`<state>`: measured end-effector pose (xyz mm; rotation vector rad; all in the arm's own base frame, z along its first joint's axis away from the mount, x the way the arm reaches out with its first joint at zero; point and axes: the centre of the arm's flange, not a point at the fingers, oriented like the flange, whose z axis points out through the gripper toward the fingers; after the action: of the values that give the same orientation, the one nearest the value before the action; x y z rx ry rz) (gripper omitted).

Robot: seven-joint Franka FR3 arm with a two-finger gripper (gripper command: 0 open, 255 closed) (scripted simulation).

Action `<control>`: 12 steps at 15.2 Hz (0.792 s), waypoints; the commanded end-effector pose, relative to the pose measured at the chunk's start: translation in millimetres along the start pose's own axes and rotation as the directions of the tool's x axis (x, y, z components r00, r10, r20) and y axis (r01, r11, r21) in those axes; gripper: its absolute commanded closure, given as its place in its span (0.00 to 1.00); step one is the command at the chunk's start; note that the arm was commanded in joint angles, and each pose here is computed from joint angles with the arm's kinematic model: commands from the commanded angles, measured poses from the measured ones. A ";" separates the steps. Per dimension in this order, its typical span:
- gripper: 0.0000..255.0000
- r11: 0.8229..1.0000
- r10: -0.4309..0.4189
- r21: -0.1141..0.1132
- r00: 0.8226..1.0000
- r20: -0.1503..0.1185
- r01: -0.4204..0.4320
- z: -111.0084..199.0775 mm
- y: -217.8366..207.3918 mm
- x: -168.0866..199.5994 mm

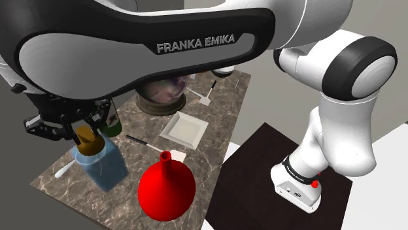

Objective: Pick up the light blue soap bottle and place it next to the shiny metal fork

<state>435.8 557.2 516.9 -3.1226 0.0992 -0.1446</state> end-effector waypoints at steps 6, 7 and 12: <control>1.00 1.000 0.000 0.001 1.000 -0.001 0.000 36.6 0.3 -4.1; 1.00 1.000 0.000 0.001 1.000 -0.001 0.000 41.9 0.4 -4.6; 1.00 1.000 0.000 0.001 1.000 -0.001 0.000 70.0 0.9 -7.1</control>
<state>434.6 558.0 453.4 -3.1226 0.0996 -0.1448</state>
